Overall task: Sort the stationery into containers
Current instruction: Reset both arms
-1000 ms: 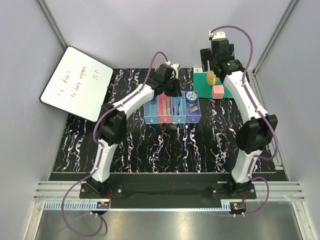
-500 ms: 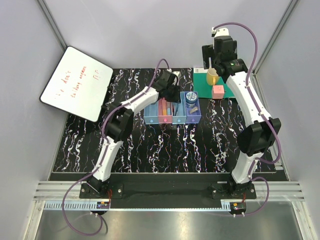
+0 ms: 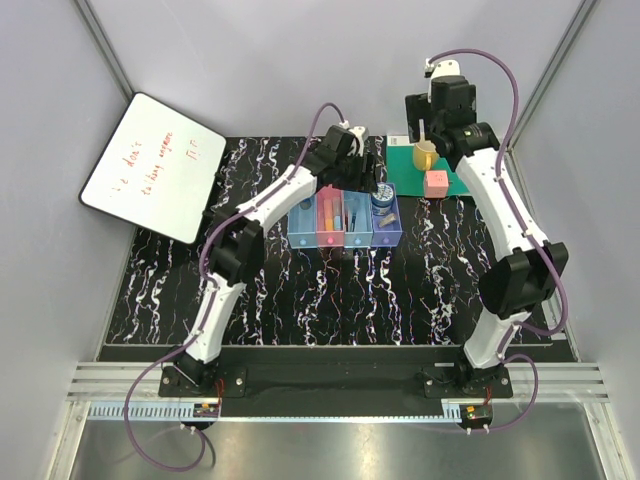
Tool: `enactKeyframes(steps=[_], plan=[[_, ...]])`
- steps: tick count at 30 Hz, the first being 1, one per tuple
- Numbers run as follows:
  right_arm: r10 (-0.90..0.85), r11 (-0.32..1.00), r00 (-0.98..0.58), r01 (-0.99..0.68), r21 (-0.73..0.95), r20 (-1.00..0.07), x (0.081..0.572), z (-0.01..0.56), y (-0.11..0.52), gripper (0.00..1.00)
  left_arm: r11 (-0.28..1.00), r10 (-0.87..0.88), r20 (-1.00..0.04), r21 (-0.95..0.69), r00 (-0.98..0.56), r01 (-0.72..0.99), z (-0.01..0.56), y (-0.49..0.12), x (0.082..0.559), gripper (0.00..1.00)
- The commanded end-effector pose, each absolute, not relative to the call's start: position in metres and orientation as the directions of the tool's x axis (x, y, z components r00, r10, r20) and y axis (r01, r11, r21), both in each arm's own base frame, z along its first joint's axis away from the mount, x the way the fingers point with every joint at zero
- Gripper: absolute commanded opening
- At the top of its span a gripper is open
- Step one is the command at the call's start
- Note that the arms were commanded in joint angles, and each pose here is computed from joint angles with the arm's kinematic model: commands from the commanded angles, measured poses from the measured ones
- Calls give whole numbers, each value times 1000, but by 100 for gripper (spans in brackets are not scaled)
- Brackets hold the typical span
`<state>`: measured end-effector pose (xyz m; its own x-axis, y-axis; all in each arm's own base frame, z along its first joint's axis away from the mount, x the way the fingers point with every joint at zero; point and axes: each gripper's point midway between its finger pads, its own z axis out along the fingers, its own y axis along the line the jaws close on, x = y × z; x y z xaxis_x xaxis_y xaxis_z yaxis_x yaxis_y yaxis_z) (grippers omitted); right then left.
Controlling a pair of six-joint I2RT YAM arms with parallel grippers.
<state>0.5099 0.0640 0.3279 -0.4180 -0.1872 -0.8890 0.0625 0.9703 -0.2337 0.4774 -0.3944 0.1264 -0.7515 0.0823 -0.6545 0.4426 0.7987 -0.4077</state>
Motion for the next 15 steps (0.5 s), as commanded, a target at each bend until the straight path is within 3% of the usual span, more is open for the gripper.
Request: enactKeyframes(steps=[1,3,6,9,15], plan=[[-190,978,-352,14,-208,-917,490,354,69,100,713,35,-847,-351,-531,607,270,-392,474,79],[-189,981,-354,-32,-190,-916,479,353,75,100,729,22,-898,-287,-440,621,317,-372,467,99],[-188,982,-370,-96,-164,-910,461,349,83,100,789,54,-938,-171,-343,590,352,-329,453,99],[-208,978,-404,-102,-182,-891,444,337,77,100,882,120,-931,-60,-346,468,353,-270,440,99],[-237,970,-456,-68,-232,-858,404,327,55,100,978,208,-825,163,-525,132,304,-127,400,99]])
